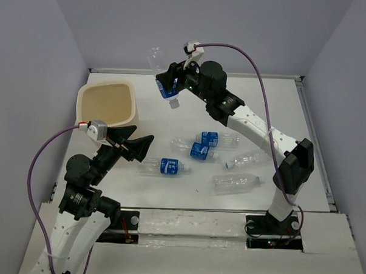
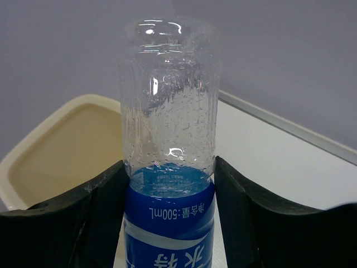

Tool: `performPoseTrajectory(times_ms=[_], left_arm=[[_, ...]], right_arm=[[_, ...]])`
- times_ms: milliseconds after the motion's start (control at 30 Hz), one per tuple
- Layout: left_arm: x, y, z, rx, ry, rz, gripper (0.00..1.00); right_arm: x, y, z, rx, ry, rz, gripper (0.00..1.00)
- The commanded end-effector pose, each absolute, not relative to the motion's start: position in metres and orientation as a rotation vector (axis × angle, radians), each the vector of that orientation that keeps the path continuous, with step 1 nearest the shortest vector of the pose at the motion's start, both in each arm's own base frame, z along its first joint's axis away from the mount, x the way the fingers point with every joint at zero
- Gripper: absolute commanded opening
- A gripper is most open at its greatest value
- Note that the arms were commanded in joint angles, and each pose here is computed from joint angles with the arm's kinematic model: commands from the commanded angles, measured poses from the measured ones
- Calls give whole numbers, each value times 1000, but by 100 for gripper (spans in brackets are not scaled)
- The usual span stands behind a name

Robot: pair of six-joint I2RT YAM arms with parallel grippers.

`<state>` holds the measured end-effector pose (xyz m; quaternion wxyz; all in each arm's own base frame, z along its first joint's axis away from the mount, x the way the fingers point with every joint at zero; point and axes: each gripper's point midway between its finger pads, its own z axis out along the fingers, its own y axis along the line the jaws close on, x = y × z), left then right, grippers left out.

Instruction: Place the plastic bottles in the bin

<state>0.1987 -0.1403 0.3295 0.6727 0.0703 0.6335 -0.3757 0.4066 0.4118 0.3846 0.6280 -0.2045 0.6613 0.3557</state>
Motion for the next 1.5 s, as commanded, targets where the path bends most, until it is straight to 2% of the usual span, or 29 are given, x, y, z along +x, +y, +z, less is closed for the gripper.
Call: performPoseTrajectory(times_ms=[0, 367, 600, 700, 733, 833, 933, 1000, 1100, 1233, 1367, 1467], left_arm=[[193, -137, 355, 166, 1347, -841, 99], [189, -132, 361, 154, 1332, -824, 98], [185, -132, 363, 161, 1323, -830, 98], [184, -132, 363, 161, 1319, -834, 98], [184, -132, 363, 161, 1320, -835, 98], [185, -132, 362, 159, 1324, -835, 98], [186, -133, 361, 159, 1324, -840, 98], [187, -134, 360, 160, 1328, -842, 98], [189, -134, 358, 151, 1335, -846, 98], [191, -139, 351, 134, 1363, -882, 98], [197, -145, 337, 92, 1423, -938, 98], [203, -151, 318, 47, 1512, -982, 98]], right_arm=[[379, 445, 449, -522, 1313, 1018, 26], [345, 522, 494, -578, 1091, 1314, 27], [350, 561, 468, -568, 1099, 1472, 28], [355, 576, 443, -575, 1159, 1459, 38], [351, 581, 439, -585, 1167, 1461, 55], [354, 578, 432, -601, 1200, 1414, 81], [348, 567, 444, -612, 1187, 1374, 85], [346, 560, 449, -618, 1182, 1342, 85], [340, 542, 451, -617, 1204, 1287, 80], [333, 513, 433, -615, 1274, 1190, 68], [334, 466, 393, -595, 1400, 1084, 55], [327, 427, 351, -597, 1533, 995, 52]])
